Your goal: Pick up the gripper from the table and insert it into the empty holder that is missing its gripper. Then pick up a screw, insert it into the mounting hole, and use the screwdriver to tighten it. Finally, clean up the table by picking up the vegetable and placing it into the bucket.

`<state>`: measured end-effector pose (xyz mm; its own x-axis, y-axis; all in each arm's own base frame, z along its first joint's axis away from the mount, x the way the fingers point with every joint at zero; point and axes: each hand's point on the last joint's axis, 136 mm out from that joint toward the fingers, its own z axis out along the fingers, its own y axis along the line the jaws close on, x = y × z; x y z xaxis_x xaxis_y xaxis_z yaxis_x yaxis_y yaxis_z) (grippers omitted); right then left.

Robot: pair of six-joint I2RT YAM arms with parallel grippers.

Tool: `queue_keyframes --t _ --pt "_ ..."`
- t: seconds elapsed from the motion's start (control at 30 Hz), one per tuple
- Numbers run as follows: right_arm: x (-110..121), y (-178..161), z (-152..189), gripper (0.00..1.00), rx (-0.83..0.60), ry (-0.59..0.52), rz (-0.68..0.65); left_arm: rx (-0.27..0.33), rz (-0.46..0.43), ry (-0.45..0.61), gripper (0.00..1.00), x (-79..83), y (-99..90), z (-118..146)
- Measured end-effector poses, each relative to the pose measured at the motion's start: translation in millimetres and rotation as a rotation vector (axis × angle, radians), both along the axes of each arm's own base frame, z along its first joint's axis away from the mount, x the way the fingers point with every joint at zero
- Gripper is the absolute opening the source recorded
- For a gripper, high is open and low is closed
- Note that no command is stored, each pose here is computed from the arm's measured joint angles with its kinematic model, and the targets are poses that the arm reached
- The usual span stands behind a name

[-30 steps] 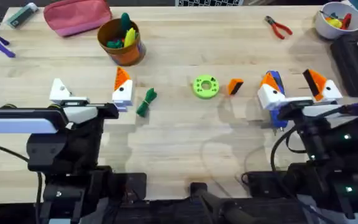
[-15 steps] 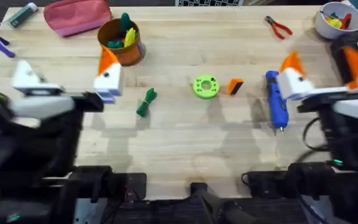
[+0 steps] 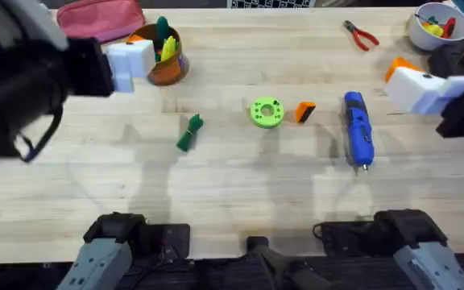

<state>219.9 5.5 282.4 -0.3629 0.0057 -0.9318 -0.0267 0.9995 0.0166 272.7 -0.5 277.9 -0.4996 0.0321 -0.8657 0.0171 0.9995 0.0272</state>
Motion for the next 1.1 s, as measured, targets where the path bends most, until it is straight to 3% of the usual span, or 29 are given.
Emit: queue_keyframes --t 0.03,0.07,0.2,0.47,0.7,0.9,1.1 --pt "0.6 0.0 -2.3 0.991 0.000 0.049 0.000 0.000 0.000 0.032 0.986 2.8 0.0 -1.8" --pt "2.8 0.0 -8.5 0.992 -0.001 0.183 0.000 0.001 0.000 0.167 0.985 7.3 0.0 -17.5" --pt "3.5 0.1 -21.2 0.991 -0.001 0.363 0.000 0.001 0.000 0.348 0.985 10.1 0.0 -44.2" --pt "4.8 0.1 -64.9 0.991 -0.002 0.670 0.000 0.002 0.000 0.526 0.985 22.2 0.0 -81.7" --pt "11.0 0.0 -80.8 0.991 -0.003 0.748 0.000 -0.001 -0.027 0.565 0.986 21.5 -3.7 -90.6" --pt "13.1 0.1 -86.3 0.991 -0.003 0.774 0.000 0.057 -0.178 0.664 0.985 4.2 -29.8 -104.0" --pt "13.6 0.0 -87.6 0.991 -0.003 0.780 0.000 0.127 -0.334 0.819 0.985 -1.7 -60.7 -140.3"
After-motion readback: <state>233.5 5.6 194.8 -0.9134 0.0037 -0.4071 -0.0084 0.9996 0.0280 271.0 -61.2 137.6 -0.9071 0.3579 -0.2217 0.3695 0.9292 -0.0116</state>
